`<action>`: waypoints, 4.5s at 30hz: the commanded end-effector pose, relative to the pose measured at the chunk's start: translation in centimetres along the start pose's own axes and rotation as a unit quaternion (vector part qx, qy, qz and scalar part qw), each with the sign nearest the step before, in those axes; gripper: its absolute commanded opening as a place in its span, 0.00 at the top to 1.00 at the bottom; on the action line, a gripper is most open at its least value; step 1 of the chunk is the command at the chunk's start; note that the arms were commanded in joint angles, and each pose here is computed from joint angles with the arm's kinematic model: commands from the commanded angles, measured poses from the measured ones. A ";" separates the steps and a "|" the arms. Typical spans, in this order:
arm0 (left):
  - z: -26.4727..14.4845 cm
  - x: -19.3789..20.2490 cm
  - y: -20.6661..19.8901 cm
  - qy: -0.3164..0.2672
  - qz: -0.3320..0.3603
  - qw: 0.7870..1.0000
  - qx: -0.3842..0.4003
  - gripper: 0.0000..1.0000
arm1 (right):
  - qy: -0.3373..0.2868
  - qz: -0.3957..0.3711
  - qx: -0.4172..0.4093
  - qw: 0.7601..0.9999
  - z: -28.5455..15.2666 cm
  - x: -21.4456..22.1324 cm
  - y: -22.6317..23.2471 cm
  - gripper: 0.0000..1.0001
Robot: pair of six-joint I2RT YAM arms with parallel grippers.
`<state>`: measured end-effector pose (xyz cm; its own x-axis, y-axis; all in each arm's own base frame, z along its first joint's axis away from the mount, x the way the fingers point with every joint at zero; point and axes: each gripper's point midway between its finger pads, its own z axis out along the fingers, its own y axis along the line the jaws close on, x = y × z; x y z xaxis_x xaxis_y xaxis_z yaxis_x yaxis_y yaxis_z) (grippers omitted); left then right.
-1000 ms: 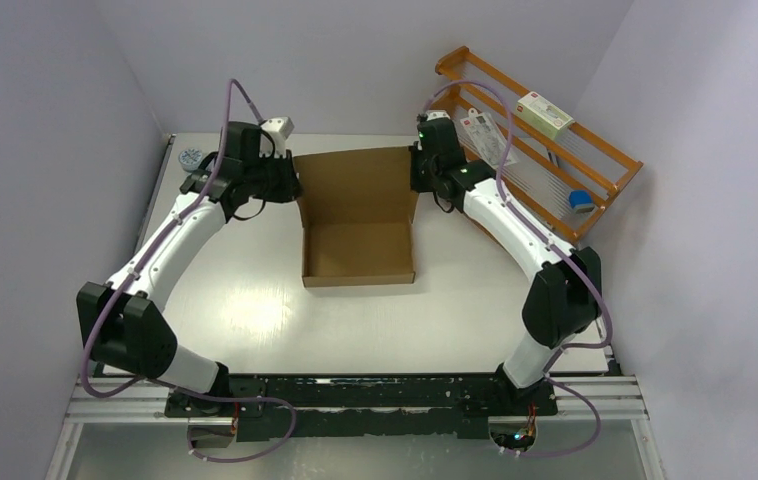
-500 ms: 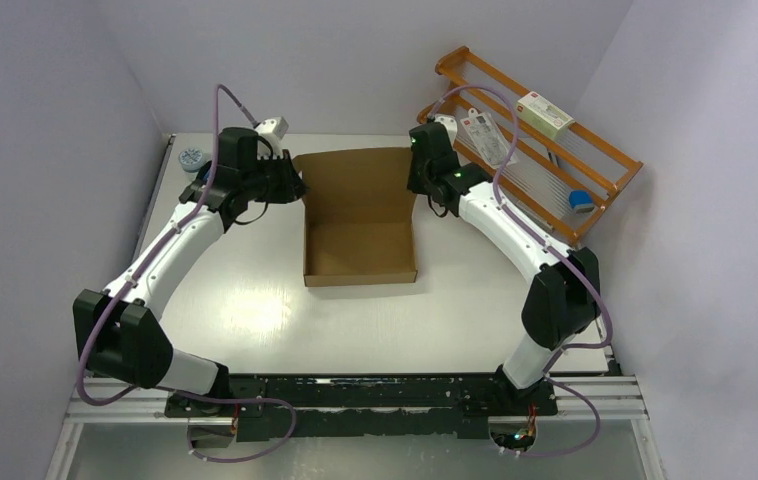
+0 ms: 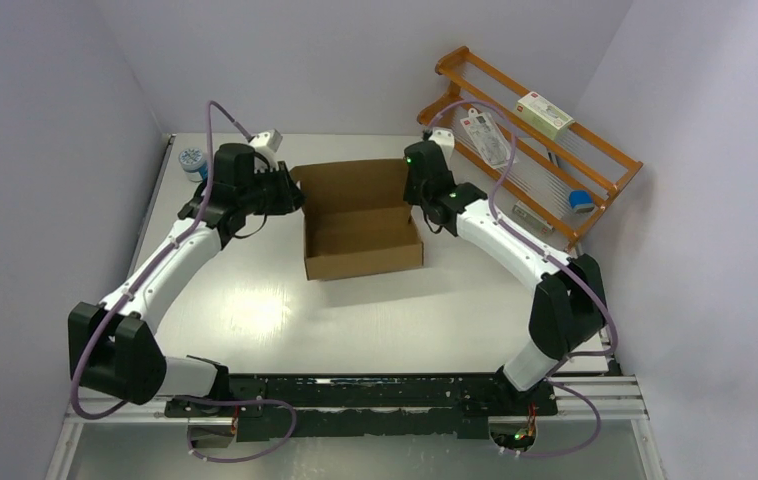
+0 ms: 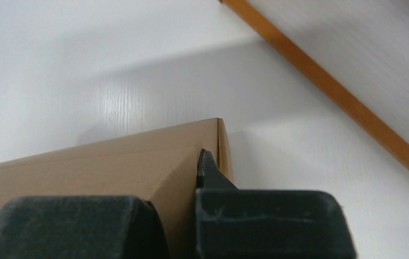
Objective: Fold the paper box
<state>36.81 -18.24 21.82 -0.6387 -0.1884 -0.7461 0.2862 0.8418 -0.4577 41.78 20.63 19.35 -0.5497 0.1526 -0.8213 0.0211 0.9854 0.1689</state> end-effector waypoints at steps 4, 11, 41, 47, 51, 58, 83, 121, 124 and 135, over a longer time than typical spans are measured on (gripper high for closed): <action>-1.6 2.8 -1.1 0.016 0.021 0.999 0.030 0.74 | 0.078 0.003 -0.084 0.993 -2.4 7.3 1.9 0.98; -3.1 5.8 0.0 0.023 0.030 0.999 0.023 0.58 | 0.065 0.000 -0.136 0.989 -4.7 8.3 1.7 0.83; -19.0 7.2 -0.2 -0.102 0.030 0.994 -0.030 0.12 | 0.054 -0.081 -0.287 0.953 -18.5 9.2 -0.9 0.12; -19.8 7.0 0.0 -0.117 0.024 0.992 -0.039 0.11 | 0.039 -0.083 -0.305 0.948 -20.5 8.7 -1.3 0.04; -19.4 7.9 -0.2 -0.103 0.016 0.994 -0.026 0.11 | 0.036 -0.072 -0.307 0.948 -21.4 8.3 -1.4 0.04; -17.2 11.0 0.3 -0.056 -0.001 0.998 -0.008 0.11 | 0.048 -0.042 -0.299 0.952 -20.7 10.2 -2.0 0.04; -4.7 14.2 3.1 -0.028 -0.095 0.995 0.021 0.07 | -0.005 0.068 -0.300 0.951 -12.4 13.5 -0.1 0.07; 1.0 9.7 5.1 -0.067 -0.039 0.995 -0.069 0.10 | 0.020 -0.007 -0.278 0.960 -3.3 10.8 2.0 0.14; 0.1 10.7 4.8 -0.058 -0.029 0.996 -0.066 0.10 | 0.027 -0.013 -0.276 0.961 -3.4 11.4 1.6 0.14; 0.0 13.7 5.4 -0.006 0.000 0.995 -0.101 0.13 | 0.050 -0.033 -0.230 0.971 -3.0 14.0 -0.9 0.22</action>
<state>30.32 -17.32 9.50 -0.6292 -0.2337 -0.7413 0.1555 0.8966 -0.4146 32.33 22.20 10.26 -0.6085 0.0961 -0.7877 -0.3724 0.8420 0.3904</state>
